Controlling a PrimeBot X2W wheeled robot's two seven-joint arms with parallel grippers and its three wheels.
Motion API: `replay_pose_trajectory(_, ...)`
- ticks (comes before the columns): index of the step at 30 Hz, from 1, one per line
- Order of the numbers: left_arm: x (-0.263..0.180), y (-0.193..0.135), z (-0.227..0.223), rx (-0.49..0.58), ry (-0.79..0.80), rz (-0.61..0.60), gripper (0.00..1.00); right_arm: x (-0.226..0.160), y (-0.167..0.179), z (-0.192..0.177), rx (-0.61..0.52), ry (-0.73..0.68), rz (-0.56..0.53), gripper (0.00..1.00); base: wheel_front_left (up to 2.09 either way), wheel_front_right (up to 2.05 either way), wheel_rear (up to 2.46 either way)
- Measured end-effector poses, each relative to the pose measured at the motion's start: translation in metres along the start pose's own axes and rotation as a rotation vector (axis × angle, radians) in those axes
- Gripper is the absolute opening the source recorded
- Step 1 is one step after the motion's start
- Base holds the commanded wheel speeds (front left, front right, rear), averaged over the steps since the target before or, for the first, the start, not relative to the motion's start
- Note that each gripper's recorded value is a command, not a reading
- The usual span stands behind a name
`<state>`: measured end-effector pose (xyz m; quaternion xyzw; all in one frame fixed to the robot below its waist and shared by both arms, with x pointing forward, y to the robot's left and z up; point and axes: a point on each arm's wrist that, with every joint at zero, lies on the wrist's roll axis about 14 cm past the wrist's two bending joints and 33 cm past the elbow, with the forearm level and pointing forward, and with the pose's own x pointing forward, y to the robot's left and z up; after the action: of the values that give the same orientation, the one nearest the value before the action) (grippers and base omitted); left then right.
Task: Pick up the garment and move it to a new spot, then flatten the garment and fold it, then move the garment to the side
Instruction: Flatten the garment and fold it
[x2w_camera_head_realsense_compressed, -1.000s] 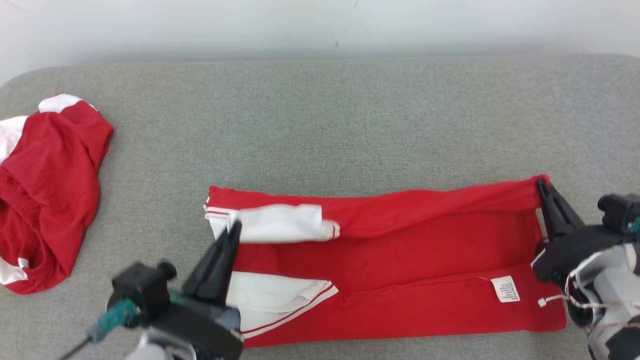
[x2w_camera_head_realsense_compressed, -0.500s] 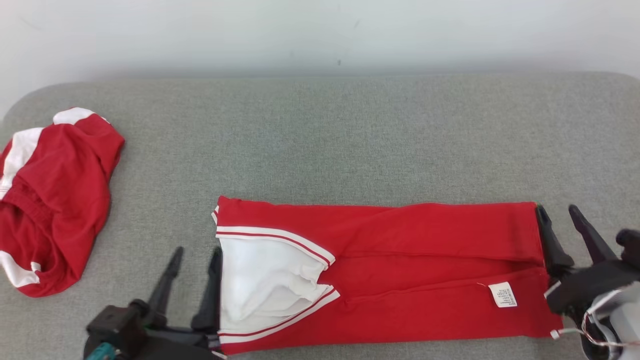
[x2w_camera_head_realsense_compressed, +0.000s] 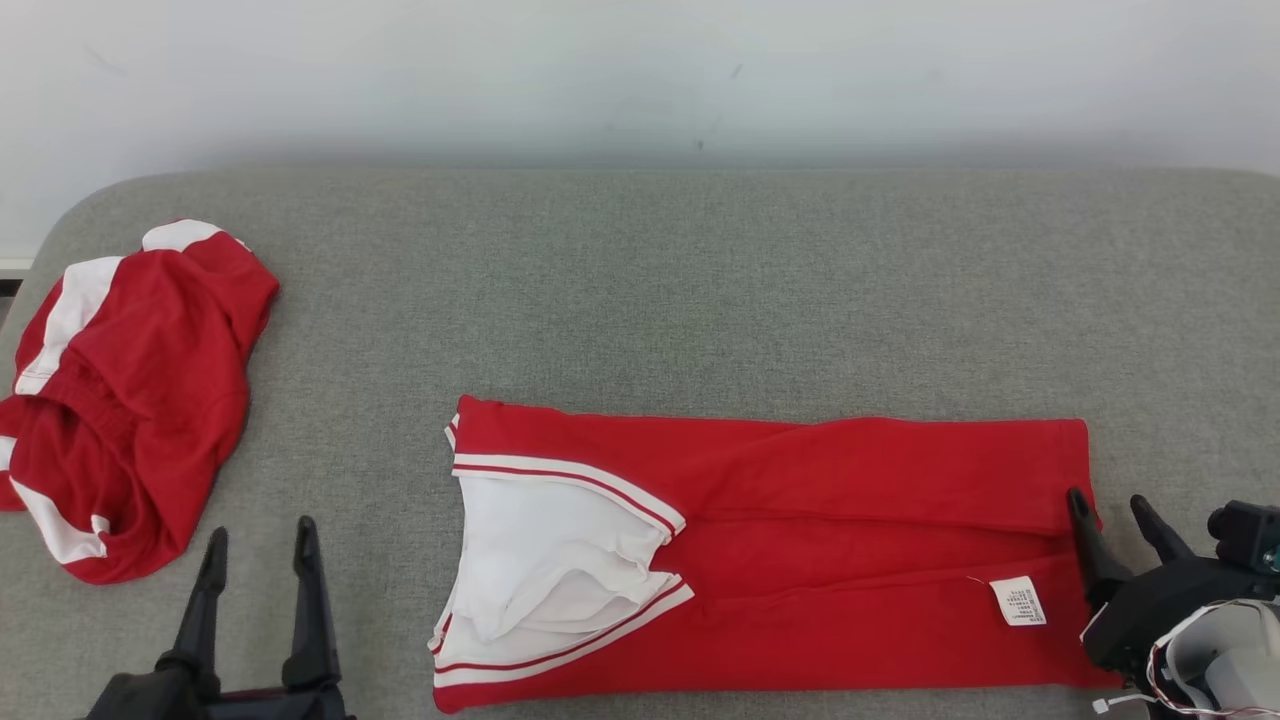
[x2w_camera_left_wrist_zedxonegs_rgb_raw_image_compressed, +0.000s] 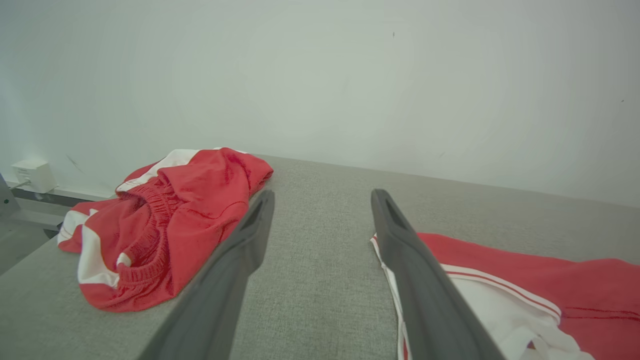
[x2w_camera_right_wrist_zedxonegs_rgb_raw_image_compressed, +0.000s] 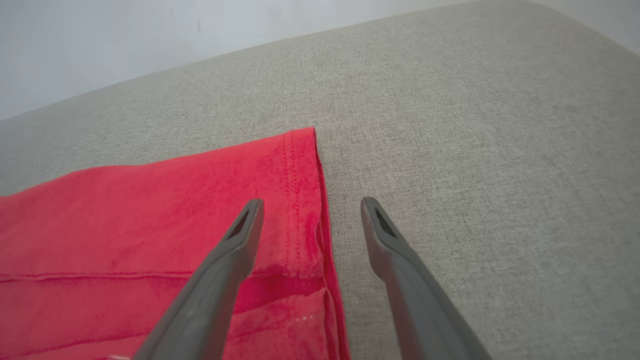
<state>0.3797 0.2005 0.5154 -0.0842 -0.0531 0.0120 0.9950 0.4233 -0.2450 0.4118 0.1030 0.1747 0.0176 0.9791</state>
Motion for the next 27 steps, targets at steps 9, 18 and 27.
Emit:
replay_pose_trajectory(9, -0.013, 0.020, -0.012, 0.030, 0.034, 0.050, 1.00, 0.005, 0.004, -0.030, 0.039, 0.109, -0.022, 1.00, 0.00, 0.00, 0.00)
replay_pose_trajectory(18, -0.018, 0.022, -0.019, 0.056, 0.057, 0.049, 1.00, 0.006, 0.014, -0.039, 0.065, 0.151, -0.006, 0.00, 0.00, 0.00, 0.00)
replay_pose_trajectory(27, -0.019, 0.020, -0.013, 0.055, 0.038, 0.046, 1.00, -0.011, -0.039, -0.007, 0.042, 0.061, -0.116, 0.00, 0.00, 0.00, 0.00)
